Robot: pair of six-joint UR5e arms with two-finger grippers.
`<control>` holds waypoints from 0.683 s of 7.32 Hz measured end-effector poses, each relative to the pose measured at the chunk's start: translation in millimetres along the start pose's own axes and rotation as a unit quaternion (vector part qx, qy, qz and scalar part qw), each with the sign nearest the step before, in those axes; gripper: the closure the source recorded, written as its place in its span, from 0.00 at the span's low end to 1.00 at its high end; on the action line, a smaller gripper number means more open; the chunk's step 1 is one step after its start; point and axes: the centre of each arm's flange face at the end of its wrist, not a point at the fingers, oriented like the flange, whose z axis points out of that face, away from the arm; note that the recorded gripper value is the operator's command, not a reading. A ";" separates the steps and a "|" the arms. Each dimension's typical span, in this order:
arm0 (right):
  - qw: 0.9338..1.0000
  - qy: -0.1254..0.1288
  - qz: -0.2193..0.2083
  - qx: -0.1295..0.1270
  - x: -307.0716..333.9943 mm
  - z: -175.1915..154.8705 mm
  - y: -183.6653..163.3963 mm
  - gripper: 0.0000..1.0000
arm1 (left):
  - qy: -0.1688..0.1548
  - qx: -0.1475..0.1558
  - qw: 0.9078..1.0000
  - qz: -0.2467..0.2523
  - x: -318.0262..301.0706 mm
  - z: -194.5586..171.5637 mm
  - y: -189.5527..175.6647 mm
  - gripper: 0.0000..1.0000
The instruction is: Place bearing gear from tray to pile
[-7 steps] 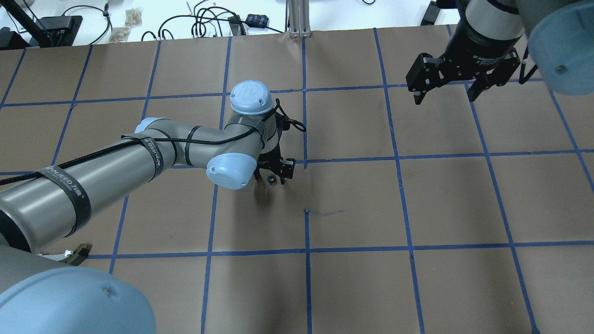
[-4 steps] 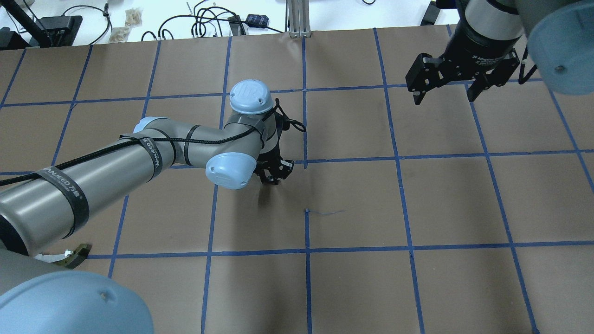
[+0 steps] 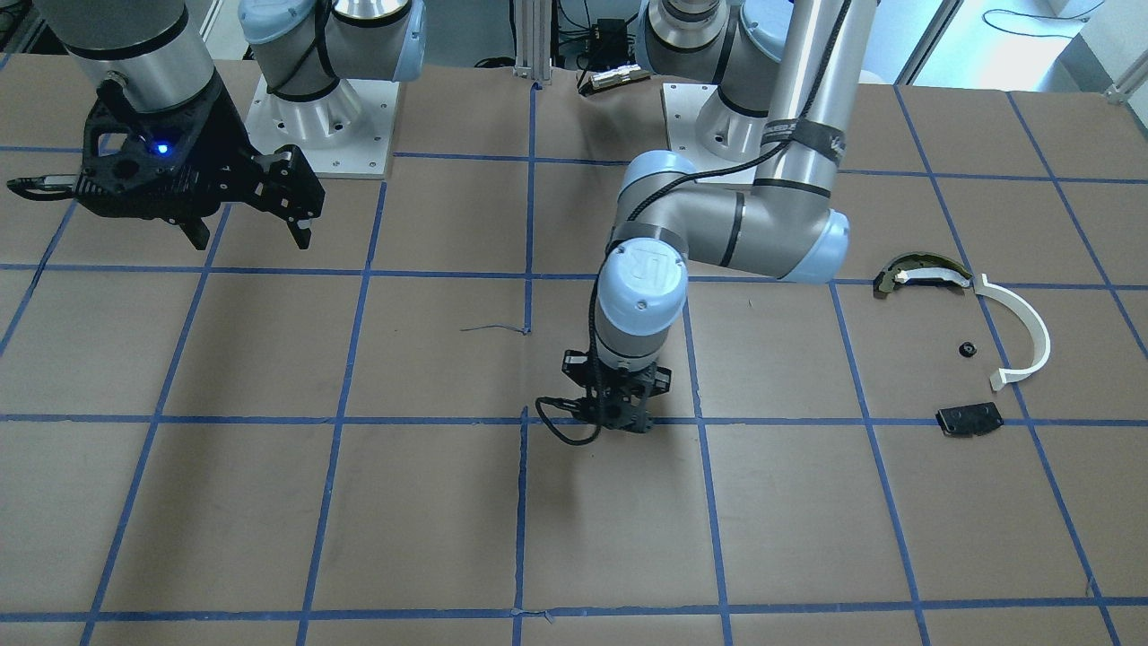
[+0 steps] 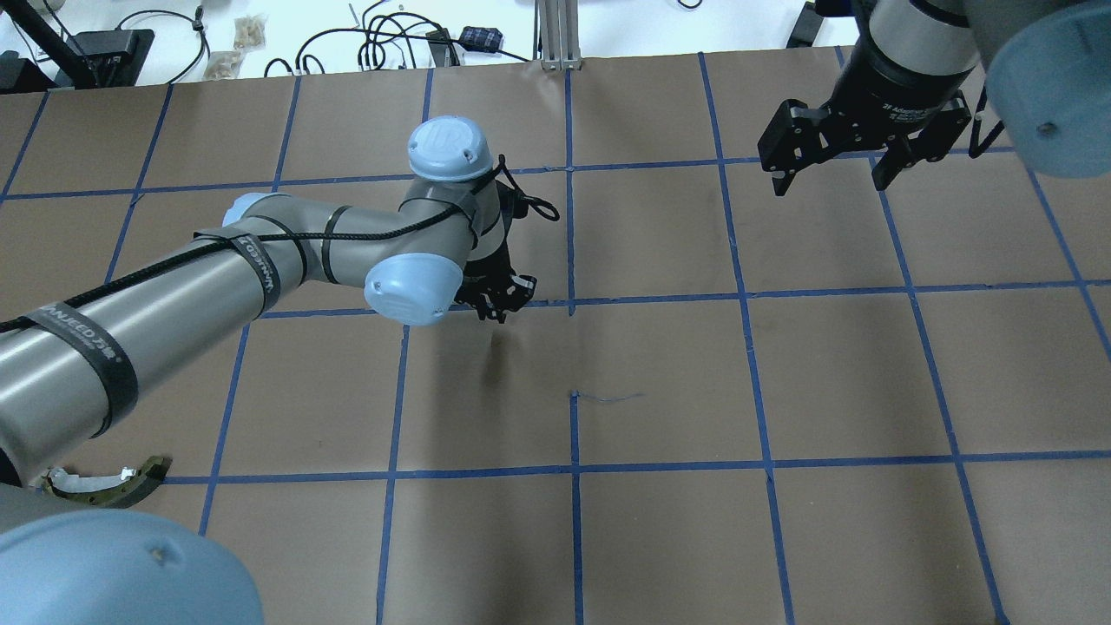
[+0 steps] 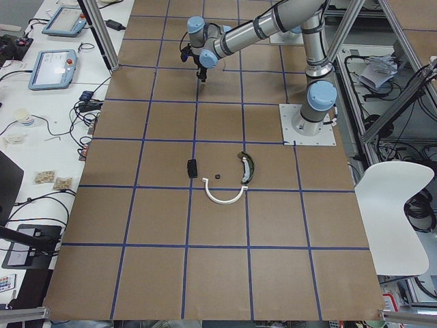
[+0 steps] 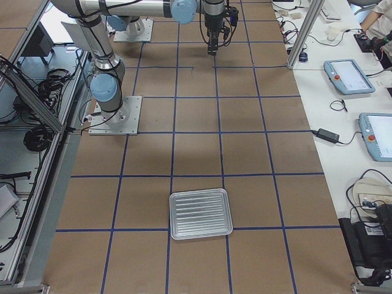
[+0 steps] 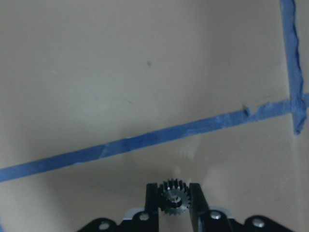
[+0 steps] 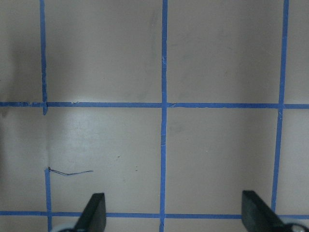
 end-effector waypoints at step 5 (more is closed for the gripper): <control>1.000 -0.002 0.000 -0.001 -0.5 0.7 0.2 0.00 | -0.007 -0.036 0.996 -0.083 -338.2 -83.6 16.2 1.00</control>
